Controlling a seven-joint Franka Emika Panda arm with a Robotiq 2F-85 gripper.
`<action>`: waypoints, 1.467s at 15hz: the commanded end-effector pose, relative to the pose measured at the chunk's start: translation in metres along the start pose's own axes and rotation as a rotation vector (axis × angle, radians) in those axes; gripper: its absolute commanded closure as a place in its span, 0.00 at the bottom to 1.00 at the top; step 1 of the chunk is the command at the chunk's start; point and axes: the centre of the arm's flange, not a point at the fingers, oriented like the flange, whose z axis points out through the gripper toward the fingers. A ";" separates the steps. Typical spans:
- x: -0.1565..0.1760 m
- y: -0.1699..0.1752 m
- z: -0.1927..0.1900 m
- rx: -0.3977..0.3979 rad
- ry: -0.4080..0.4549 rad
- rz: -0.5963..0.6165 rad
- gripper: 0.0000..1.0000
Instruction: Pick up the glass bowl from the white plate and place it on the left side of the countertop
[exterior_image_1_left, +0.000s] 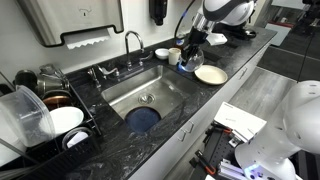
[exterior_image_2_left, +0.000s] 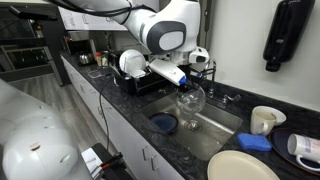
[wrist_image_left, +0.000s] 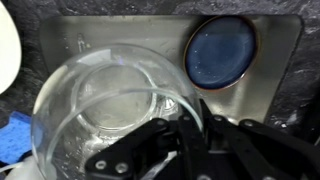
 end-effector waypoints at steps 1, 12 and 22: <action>-0.012 -0.050 0.011 0.064 -0.023 -0.106 0.98; -0.032 -0.211 0.070 0.098 -0.135 -0.415 0.98; -0.042 -0.207 0.067 0.080 -0.151 -0.398 0.90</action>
